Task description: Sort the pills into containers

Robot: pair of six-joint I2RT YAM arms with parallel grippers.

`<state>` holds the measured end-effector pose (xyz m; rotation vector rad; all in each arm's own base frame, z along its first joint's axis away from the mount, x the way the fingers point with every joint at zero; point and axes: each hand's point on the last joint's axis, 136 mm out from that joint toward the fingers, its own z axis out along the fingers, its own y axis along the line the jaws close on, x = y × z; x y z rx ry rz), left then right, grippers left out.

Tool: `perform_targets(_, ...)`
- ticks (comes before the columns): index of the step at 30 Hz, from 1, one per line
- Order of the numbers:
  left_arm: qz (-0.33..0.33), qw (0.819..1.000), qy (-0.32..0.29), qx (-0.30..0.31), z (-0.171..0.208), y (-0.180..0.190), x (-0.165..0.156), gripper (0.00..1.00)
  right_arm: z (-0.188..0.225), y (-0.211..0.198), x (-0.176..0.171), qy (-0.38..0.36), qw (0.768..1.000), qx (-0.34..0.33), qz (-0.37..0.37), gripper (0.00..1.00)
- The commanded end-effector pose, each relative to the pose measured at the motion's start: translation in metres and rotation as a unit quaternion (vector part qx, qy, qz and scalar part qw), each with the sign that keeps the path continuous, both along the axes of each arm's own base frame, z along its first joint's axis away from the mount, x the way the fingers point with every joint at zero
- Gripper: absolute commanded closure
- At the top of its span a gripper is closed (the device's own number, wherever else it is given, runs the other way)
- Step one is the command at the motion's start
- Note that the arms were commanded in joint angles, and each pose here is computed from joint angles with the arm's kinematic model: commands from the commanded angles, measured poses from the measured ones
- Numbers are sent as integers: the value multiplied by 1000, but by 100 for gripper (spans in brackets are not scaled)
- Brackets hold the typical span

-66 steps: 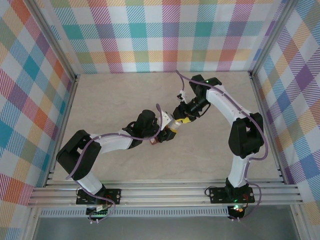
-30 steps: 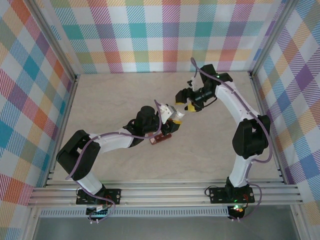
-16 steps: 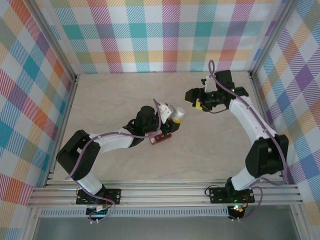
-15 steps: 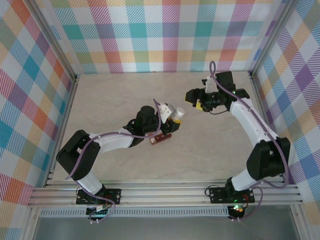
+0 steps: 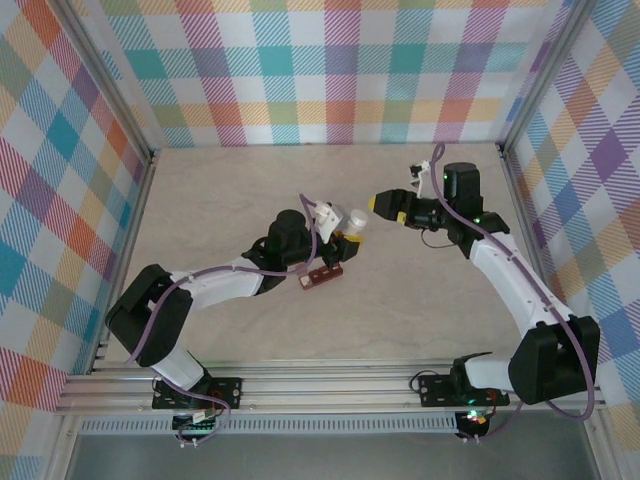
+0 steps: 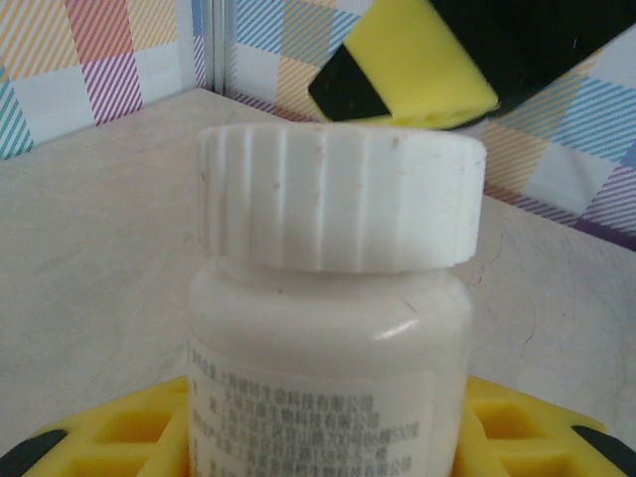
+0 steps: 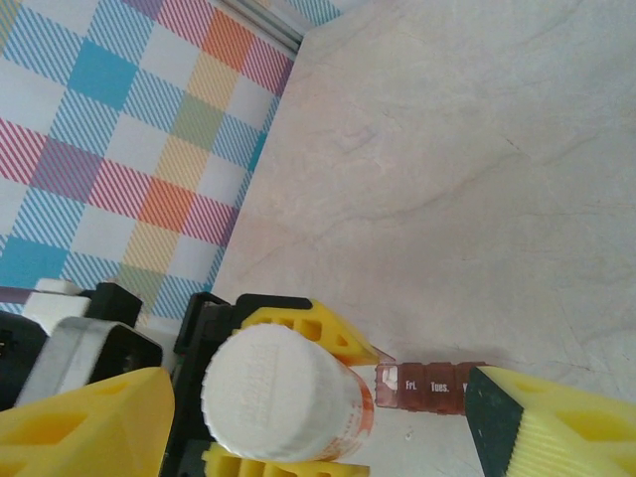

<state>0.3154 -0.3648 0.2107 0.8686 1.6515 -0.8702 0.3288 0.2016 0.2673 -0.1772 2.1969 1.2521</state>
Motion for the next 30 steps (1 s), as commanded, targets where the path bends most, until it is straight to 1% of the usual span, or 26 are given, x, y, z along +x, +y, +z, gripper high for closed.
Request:
perform_targets(1,-7,999,-21,-37,29,-4,-5,100,19,8,-10,-46,999,14,24,22)
perform_targets(8,-8,999,-19,-36,30,-3,-5,100,21,20,-13,-45,998,13,40,22)
perform_targets(20,-9,999,-23,-36,35,-2,-7,100,14,37,-11,-40,998,-9,55,24)
perform_targets(26,-9,999,-23,-35,35,-3,-6,100,9,41,-11,-32,997,-19,63,29)
perform_targets(30,-9,999,-22,-34,35,-3,-6,100,5,42,-10,-27,997,-23,64,36)
